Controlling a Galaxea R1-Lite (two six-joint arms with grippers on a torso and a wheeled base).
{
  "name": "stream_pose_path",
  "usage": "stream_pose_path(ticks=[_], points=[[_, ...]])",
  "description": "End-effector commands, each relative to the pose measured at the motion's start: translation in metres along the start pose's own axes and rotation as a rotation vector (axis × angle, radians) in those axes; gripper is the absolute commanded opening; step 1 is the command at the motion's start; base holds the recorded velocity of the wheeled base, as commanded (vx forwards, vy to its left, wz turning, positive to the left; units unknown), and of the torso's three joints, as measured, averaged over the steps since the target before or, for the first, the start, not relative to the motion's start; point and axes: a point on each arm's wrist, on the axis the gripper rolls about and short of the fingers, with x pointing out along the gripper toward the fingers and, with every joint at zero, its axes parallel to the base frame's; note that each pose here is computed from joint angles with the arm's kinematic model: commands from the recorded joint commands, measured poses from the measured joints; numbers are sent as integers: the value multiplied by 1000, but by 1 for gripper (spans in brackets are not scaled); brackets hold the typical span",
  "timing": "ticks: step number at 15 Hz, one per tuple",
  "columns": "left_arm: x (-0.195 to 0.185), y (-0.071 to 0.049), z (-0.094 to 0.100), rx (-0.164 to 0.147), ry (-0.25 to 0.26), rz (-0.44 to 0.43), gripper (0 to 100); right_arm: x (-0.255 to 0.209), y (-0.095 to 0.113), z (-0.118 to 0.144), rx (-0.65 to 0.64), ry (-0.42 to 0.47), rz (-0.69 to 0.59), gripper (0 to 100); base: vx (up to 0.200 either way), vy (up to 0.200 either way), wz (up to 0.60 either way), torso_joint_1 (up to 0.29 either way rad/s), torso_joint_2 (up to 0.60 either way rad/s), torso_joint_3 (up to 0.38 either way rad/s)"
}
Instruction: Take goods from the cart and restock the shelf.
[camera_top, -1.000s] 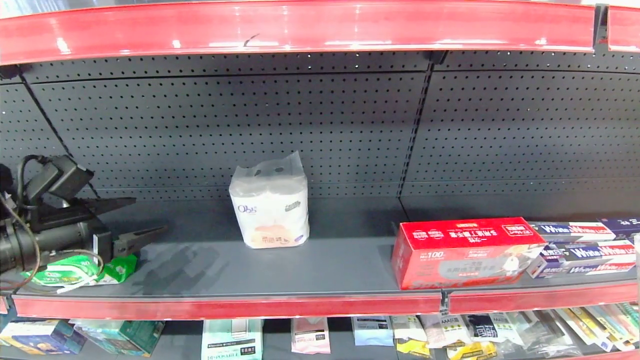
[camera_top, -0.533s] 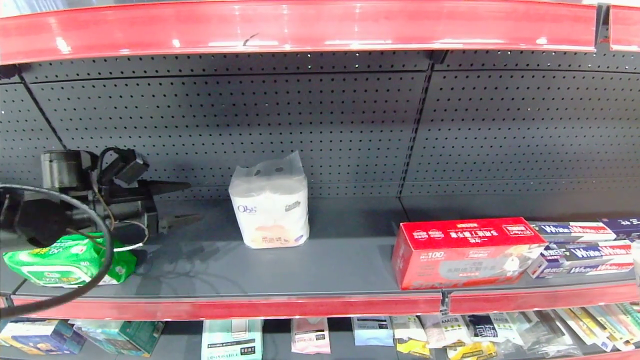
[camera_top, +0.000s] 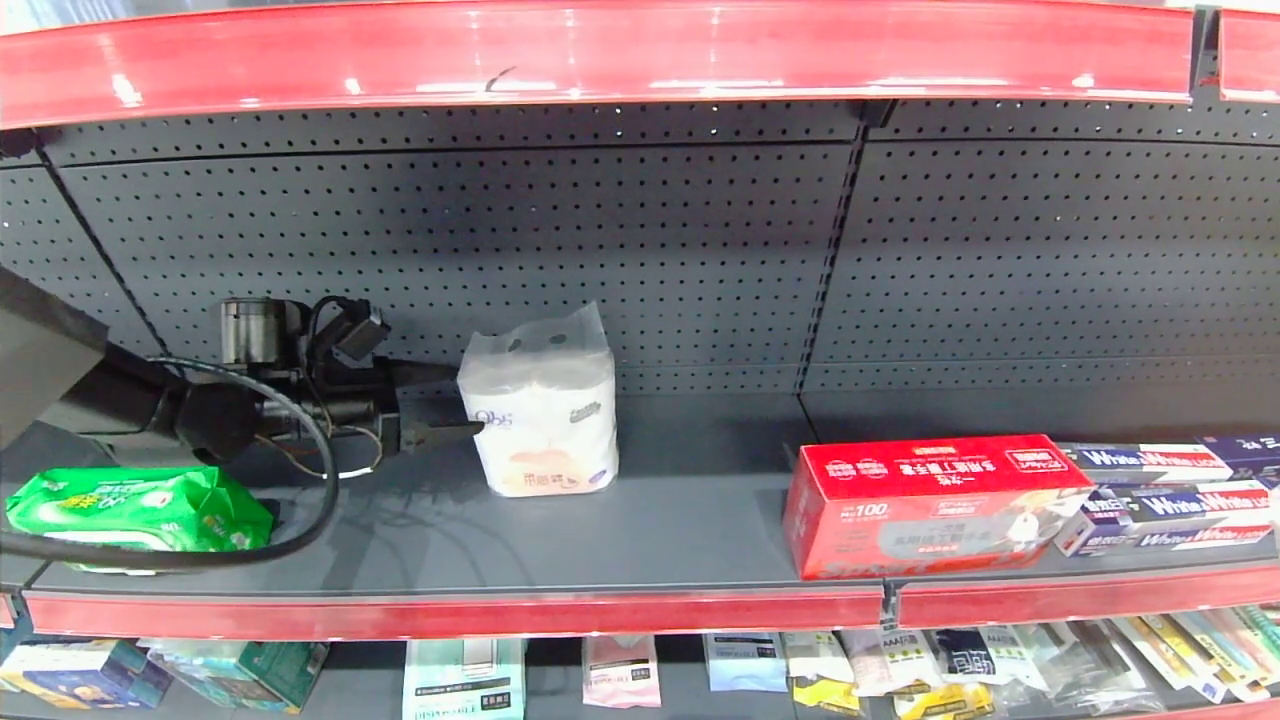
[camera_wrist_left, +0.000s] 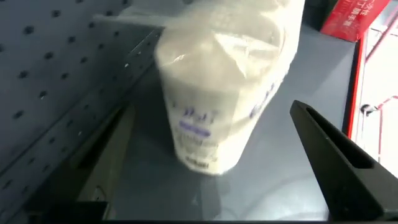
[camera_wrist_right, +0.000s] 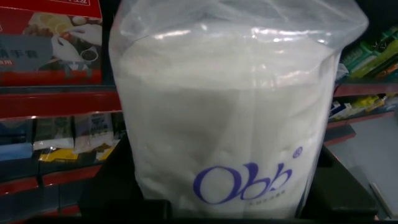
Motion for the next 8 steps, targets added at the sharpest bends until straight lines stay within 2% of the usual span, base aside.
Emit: stream_pose_path(ticks=[1,4,6,8], points=[[13,-1,-2,1,1,-28,100,0,1,-2,-2,7,1,0,0,0,0,0,0,0],[22,-5,2,-11,-2,-53,100,0,1,-3,-2,8,2,0,0,0,0,0,0,0],[27,0,-2,-8,-3,-53,100,0,1,-2,-2,8,2,0,0,0,0,0,0,0],[34,6,1,11,-16,-63,100,1,1,-3,-2,10,2,0,0,0,0,0,0,0]])
